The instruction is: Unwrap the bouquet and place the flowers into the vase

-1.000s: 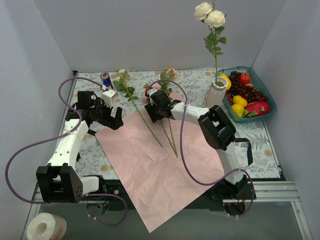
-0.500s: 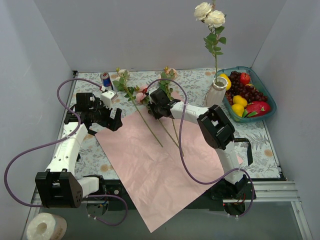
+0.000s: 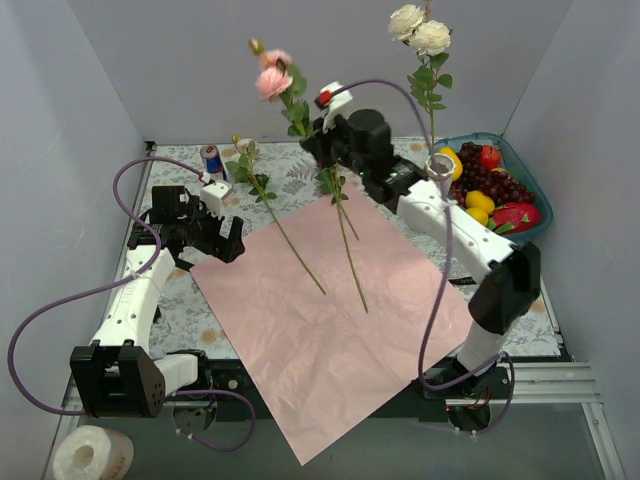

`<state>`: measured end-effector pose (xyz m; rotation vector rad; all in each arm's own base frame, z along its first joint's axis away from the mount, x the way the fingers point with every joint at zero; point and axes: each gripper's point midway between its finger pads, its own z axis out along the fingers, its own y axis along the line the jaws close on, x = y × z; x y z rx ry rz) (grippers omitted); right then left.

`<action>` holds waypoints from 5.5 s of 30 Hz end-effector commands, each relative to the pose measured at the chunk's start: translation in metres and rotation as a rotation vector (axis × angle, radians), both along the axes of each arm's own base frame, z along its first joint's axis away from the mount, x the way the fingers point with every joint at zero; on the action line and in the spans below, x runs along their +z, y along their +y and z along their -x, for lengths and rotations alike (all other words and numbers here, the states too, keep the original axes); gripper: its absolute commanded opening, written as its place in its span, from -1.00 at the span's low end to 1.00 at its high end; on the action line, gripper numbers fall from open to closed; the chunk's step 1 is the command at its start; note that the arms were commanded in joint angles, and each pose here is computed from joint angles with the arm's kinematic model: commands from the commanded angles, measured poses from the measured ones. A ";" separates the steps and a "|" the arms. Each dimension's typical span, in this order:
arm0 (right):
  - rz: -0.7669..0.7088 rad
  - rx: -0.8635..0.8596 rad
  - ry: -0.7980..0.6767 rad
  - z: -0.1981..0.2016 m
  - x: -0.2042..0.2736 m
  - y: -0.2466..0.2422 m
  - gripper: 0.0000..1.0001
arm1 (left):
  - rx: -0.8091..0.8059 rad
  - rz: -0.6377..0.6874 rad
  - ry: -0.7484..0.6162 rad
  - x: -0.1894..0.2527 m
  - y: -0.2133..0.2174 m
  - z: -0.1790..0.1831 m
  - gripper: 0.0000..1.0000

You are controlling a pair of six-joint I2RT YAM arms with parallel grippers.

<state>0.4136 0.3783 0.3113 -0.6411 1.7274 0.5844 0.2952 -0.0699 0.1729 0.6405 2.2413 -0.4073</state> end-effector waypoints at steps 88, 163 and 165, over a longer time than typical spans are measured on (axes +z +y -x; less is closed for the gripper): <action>0.097 -0.188 -0.046 0.014 -0.032 -0.109 0.63 | -0.084 0.070 -0.005 0.026 -0.016 0.008 0.96; -0.069 -0.112 -0.068 -0.069 0.057 -0.052 -0.97 | 0.000 0.006 -0.039 0.032 0.000 0.021 0.96; -0.130 -0.094 -0.169 -0.052 0.111 -0.060 -0.97 | -0.003 0.006 -0.043 0.032 -0.001 0.023 0.96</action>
